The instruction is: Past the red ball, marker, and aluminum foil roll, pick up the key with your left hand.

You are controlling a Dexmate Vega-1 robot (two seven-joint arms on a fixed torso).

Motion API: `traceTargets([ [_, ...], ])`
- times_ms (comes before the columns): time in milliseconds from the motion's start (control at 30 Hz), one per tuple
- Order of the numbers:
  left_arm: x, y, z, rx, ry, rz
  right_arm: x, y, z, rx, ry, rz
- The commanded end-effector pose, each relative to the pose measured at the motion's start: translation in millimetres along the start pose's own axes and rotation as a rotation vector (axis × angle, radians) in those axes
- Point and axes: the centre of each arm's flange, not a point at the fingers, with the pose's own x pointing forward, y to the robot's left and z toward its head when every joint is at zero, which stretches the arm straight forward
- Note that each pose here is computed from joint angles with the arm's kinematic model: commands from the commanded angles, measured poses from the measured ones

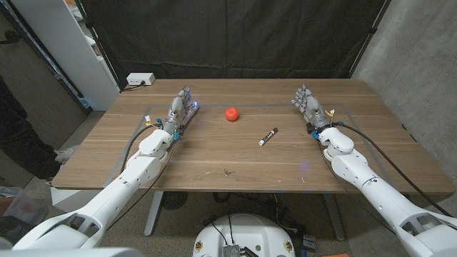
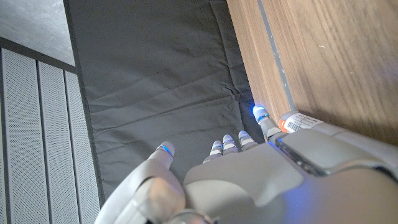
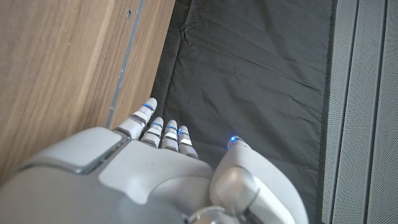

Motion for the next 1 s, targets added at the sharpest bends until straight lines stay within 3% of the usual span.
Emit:
traceTargets([
  [33, -0.6, -2.1, 3.5, 0.02, -0.01, -0.008, -2.7, -1.3, -0.6, -0.001, 0.003, -0.004],
  [433, -6.2, -1.3, 8.6, 0.064, -0.029, -0.009, -6.7, -1.2, 1.1, 0.002, -0.001, -0.006],
  [1000, -7.9, -5.3, 26.8, 0.199, -0.065, -0.09, -12.5, -1.1, -2.9, 0.011, -0.001, -0.012],
])
